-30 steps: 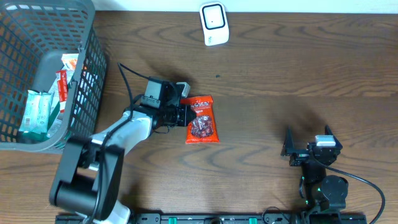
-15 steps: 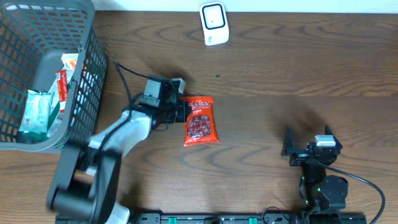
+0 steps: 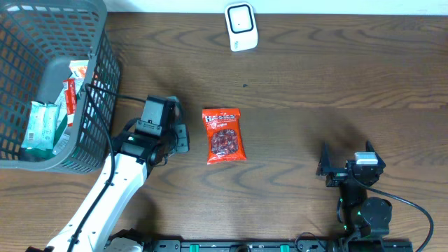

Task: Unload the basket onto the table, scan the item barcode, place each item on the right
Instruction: 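Withdraw the left gripper and move the right gripper toward the bag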

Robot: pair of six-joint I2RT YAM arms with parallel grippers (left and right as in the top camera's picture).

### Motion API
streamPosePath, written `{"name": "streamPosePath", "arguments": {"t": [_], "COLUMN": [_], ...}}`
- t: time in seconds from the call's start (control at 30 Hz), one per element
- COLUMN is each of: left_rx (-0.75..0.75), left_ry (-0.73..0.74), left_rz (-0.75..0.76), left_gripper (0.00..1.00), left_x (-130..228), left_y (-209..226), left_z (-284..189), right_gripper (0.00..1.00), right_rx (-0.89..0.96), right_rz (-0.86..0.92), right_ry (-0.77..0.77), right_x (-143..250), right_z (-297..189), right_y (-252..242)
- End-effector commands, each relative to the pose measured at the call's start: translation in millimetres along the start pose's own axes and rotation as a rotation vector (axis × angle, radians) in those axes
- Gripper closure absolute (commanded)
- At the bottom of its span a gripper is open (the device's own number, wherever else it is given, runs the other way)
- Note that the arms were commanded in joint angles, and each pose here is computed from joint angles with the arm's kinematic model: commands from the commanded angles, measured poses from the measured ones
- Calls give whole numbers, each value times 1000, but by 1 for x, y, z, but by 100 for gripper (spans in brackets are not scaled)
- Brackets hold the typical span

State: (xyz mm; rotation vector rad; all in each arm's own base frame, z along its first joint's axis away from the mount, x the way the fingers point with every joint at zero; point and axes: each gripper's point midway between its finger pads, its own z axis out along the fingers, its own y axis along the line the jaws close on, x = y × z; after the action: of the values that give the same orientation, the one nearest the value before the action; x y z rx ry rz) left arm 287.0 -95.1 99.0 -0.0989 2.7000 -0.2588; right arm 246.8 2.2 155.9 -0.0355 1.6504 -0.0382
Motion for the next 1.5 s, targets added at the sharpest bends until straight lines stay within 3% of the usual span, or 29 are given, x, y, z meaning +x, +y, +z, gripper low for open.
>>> {"name": "streamPosePath", "arguments": {"t": [0.0, 0.13, 0.23, 0.27, 0.47, 0.7, 0.87, 1.03, 1.27, 1.37, 1.4, 1.47], "left_rx": [-170, -231, -233, -235, -240, -240, -297, -313, -233, -210, -211, -213], "left_ry": [-24, -52, -72, -70, -72, -103, -110, -93, -53, -38, -36, -32], "left_rz": [-2, -7, 19, 23, -16, -85, -169, -277, -313, -294, -294, -294], "left_gripper": [74, 67, 42, 40, 39, 39, 39, 39, 39, 39, 39, 39], "left_x": [0, -4, -10, -10, -10, -15, -15, -12, -10, -8, -8, -7], "left_y": [32, 44, 46, 47, 48, 50, 67, 88, 87, 83, 83, 83], "left_z": [0, -1, 0, -1, 0, 0, -3, -5, -1, 1, 1, 2], "right_gripper": [1, 1, 1, 1, 1, 1, 1, 1, 1, 1, 5, 30], "right_rx": [-59, -161, -233, -260, -234, -189, -184, -219, -561, -742, -797, -778], "right_rz": [14, 25, 27, 37, 114, 121, 178, 171, 209, 333, 345, 371], "right_ry": [3, -20, -33, -17, 53, 181, 416, 675, 822, 873, 880, 935], "right_x": [1, -4, -8, -4, -10, -75, -103, -103, -91, -91, -91, -77], "right_z": [0, -2, -5, -6, -7, -5, 6, 16, 30, 31, 31, 39], "right_y": [10, 27, 39, 44, 39, 29, 30, 44, 127, 168, 179, 192]}}
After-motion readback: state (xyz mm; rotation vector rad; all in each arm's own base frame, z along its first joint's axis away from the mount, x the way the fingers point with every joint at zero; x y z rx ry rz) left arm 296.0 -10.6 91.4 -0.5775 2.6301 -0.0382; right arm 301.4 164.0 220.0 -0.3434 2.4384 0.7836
